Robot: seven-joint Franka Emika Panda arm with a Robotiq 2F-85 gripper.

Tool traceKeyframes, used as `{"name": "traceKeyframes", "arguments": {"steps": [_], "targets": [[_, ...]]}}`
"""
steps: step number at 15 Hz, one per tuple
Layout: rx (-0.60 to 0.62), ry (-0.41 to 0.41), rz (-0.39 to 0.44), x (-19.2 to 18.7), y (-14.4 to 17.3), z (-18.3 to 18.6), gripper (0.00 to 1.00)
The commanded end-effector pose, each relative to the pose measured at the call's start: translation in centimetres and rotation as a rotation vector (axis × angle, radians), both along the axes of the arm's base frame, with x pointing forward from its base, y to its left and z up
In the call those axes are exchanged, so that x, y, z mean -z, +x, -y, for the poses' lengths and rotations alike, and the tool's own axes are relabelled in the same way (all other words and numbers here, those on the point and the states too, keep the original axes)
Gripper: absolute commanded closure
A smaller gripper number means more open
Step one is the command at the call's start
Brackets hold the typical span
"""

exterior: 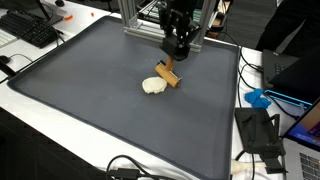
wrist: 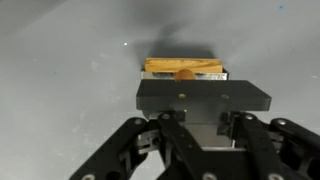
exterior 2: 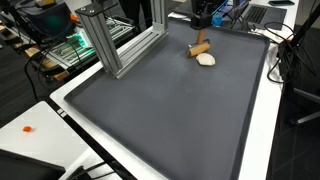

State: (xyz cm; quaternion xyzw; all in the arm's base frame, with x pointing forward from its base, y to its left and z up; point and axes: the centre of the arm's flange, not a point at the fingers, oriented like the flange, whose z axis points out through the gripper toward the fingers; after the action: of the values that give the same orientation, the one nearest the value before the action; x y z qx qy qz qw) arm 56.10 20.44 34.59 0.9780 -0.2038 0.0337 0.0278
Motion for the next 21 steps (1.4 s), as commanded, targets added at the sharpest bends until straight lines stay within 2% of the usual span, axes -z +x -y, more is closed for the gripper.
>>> {"name": "traceKeyframes", "arguments": {"steps": [1,5,10,18,21], "targets": [[-0.001,-0.005,-0.011,0.3,-0.2,0.3,0.78],[-0.052,-0.021,0.035,-1.5,0.4,0.7,0.78],[-0.201,-0.032,0.048,-4.0,0.8,0.9,0.78],[-0.564,-0.05,0.105,-6.3,1.6,0.5,0.78],[-0.683,-0.102,0.11,-6.7,1.6,0.6,0.78]]}}
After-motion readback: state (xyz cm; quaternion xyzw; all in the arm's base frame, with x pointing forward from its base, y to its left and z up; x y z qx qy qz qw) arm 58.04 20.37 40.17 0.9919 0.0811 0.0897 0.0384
